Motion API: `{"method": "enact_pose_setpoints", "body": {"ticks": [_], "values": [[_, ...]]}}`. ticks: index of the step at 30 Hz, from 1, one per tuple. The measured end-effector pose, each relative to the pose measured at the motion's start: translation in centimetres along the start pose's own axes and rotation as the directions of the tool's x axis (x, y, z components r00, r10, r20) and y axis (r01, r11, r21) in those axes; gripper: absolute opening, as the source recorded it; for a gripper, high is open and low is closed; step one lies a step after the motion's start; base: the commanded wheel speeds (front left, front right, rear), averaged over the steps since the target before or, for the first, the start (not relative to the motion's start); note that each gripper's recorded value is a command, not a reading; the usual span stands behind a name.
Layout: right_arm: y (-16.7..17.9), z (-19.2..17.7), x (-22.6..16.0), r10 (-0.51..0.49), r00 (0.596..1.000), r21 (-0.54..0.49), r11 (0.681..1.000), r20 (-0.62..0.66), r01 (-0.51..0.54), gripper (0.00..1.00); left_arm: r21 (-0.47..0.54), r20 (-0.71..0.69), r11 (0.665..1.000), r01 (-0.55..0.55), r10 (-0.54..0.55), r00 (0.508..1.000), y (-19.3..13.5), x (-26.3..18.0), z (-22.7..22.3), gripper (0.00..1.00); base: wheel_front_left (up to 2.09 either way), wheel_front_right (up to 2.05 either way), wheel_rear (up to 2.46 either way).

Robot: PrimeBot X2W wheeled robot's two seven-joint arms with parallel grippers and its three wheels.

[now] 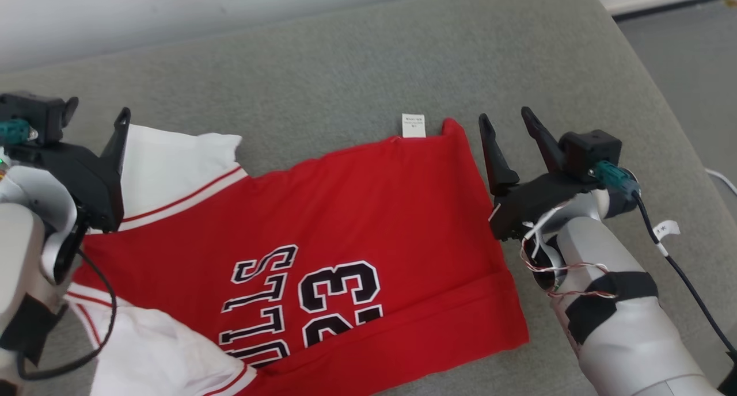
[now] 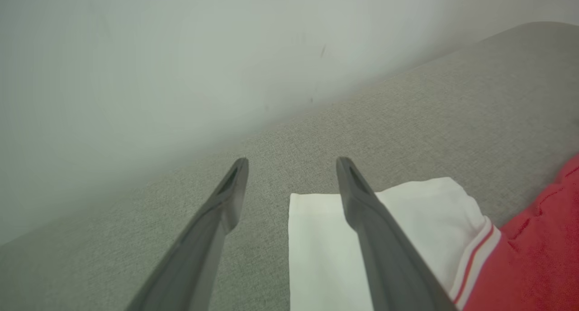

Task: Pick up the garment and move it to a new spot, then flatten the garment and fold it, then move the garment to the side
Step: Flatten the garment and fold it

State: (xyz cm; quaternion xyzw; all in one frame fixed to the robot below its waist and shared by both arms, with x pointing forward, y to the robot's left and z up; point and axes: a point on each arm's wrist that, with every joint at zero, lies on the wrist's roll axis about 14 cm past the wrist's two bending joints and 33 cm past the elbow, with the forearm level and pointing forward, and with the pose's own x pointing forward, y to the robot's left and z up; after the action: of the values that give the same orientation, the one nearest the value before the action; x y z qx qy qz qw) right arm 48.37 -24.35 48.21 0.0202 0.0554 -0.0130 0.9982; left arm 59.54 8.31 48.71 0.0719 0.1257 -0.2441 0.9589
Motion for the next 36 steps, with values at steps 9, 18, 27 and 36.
{"method": "enact_pose_setpoints", "body": {"ticks": [9, 18, 27, 36], "values": [[-1.6, -2.4, 1.0, -0.037, 0.995, -0.019, 0.999, -0.093, 0.036, 1.0, -0.039, -0.155, 0.999, 0.028, -0.034, 0.987, -0.7, 4.3, -5.6, 1.0, 0.0, 0.0, 0.0], [-1.8, -3.6, 1.0, -0.038, 0.991, -0.032, 0.999, -0.13, 0.034, 1.0, -0.068, -0.202, 0.998, 0.014, -0.027, 0.979, -0.5, 5.4, -7.9, 0.67, 0.0, 0.0, 0.0], [0.0, -5.8, 2.1, 0.005, 0.972, -0.027, 1.0, -0.237, -0.012, 1.0, -0.12, -0.131, 0.993, 0.011, -0.027, 0.991, -0.7, 5.0, -6.2, 0.0, 0.0, 0.0, 0.0], [1.5, -7.3, 4.4, 0.03, 0.941, -0.011, 0.999, -0.337, -0.036, 0.2, -0.117, -0.028, 0.993, 0.005, -0.008, 1.0, 0.4, 4.0, -3.5, 0.0, 0.0, 0.0, 0.0]]}}
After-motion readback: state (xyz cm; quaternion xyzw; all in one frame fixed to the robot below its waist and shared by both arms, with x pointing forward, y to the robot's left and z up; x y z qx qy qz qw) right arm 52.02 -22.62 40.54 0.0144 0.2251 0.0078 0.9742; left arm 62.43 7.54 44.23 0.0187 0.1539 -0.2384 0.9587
